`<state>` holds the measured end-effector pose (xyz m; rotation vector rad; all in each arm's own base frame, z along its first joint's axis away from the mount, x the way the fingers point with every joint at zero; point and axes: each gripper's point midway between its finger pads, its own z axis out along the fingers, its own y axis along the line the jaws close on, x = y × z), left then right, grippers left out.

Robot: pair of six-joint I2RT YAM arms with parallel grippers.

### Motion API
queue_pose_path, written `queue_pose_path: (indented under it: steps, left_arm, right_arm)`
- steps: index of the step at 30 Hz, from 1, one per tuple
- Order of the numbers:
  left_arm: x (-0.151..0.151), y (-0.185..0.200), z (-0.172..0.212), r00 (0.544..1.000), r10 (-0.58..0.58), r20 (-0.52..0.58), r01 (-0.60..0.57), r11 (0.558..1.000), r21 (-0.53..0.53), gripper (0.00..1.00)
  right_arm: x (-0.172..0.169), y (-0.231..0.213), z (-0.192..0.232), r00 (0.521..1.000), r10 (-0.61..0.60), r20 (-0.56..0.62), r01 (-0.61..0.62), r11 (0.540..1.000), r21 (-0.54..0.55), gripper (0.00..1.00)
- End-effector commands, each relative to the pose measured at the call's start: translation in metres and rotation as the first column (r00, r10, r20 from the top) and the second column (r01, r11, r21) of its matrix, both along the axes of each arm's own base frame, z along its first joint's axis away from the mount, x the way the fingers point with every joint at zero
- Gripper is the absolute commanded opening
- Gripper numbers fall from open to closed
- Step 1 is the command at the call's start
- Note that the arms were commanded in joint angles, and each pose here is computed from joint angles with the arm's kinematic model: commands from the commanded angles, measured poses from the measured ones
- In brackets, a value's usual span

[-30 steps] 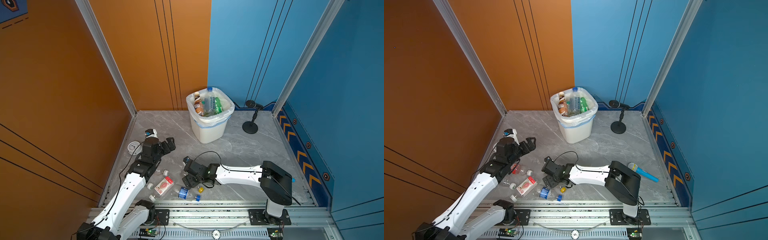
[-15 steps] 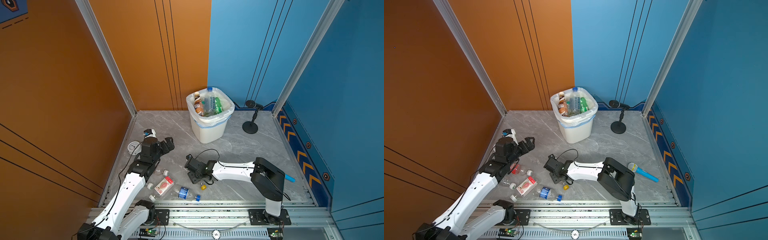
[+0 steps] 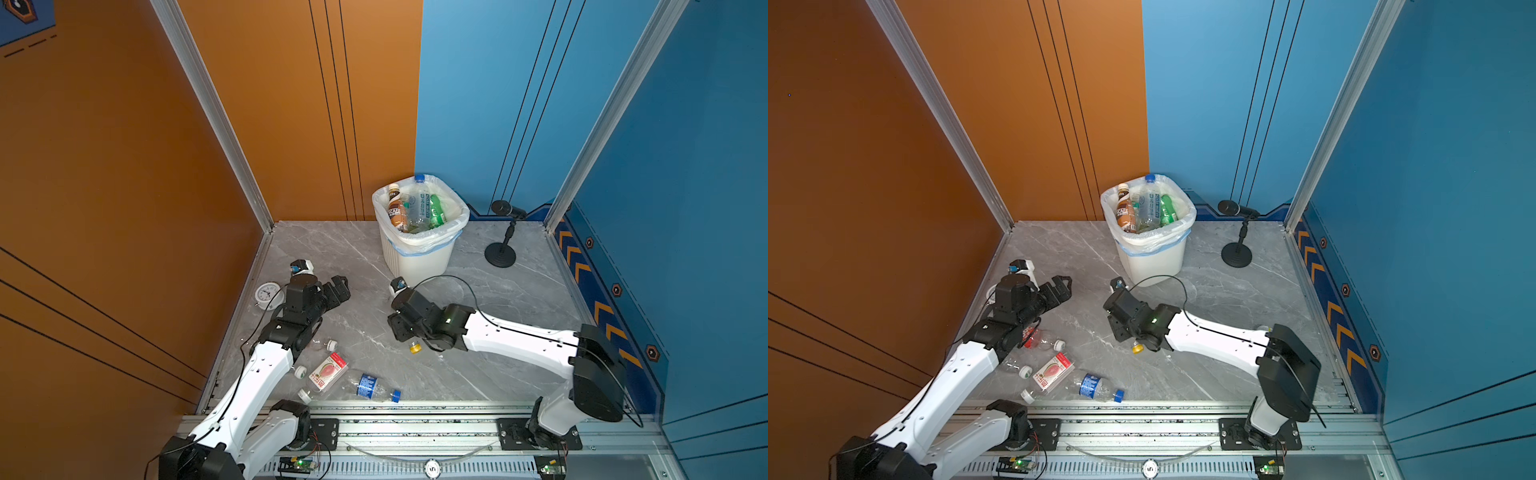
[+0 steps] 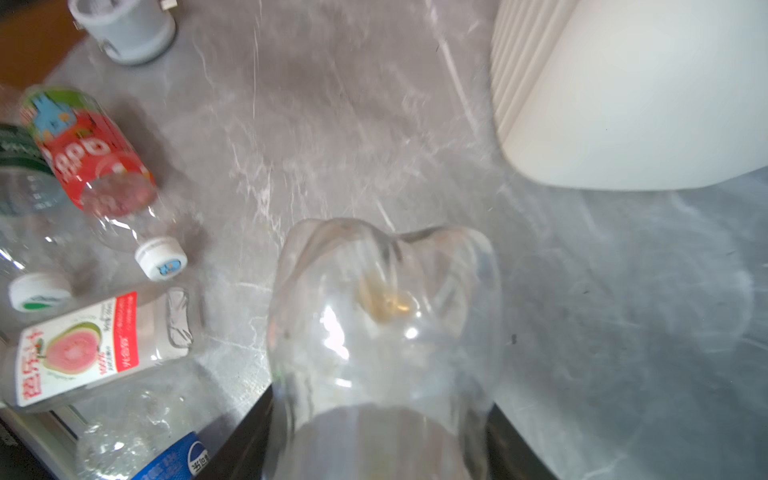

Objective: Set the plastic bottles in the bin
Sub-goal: 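Lift the red-labelled bottle with the right gripper up over the bin, then open the right gripper to drop the red-labelled bottle into the bin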

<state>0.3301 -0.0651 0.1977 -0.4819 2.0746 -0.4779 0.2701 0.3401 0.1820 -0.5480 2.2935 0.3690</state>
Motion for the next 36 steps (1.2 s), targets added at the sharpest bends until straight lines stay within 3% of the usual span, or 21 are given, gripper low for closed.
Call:
queue_pose_path:
  steps: [1, 11, 18, 26, 36]
  left_arm:
    - [-0.001, 0.0, -0.006, 1.0, -0.004, -0.013, 0.004, 1.0, -0.016, 0.98]
    - [-0.007, -0.001, -0.011, 0.999, -0.002, -0.033, 0.001, 0.999, -0.043, 0.98]
    - [-0.014, 0.001, -0.014, 0.999, 0.008, -0.042, -0.01, 0.998, -0.06, 0.98]
    - [-0.024, 0.003, -0.018, 0.997, 0.017, -0.072, -0.022, 0.998, -0.067, 0.98]
    - [-0.03, 0.006, -0.018, 0.996, 0.035, -0.082, -0.041, 0.996, -0.079, 0.98]
  right_arm:
    - [0.027, -0.035, 0.055, 0.987, -0.079, 0.139, 0.078, 0.997, 0.011, 0.51]
    - [0.127, -0.104, 0.209, 0.85, -0.283, 0.444, 0.2, 0.954, 0.224, 0.53]
    - [0.195, -0.112, 0.26, 0.788, -0.285, 0.546, 0.204, 0.957, 0.204, 0.54]
    - [0.245, -0.107, 0.266, 0.779, -0.249, 0.575, 0.189, 0.968, 0.163, 0.54]
    - [0.284, -0.103, 0.222, 0.816, -0.222, 0.533, 0.197, 0.975, 0.103, 0.58]
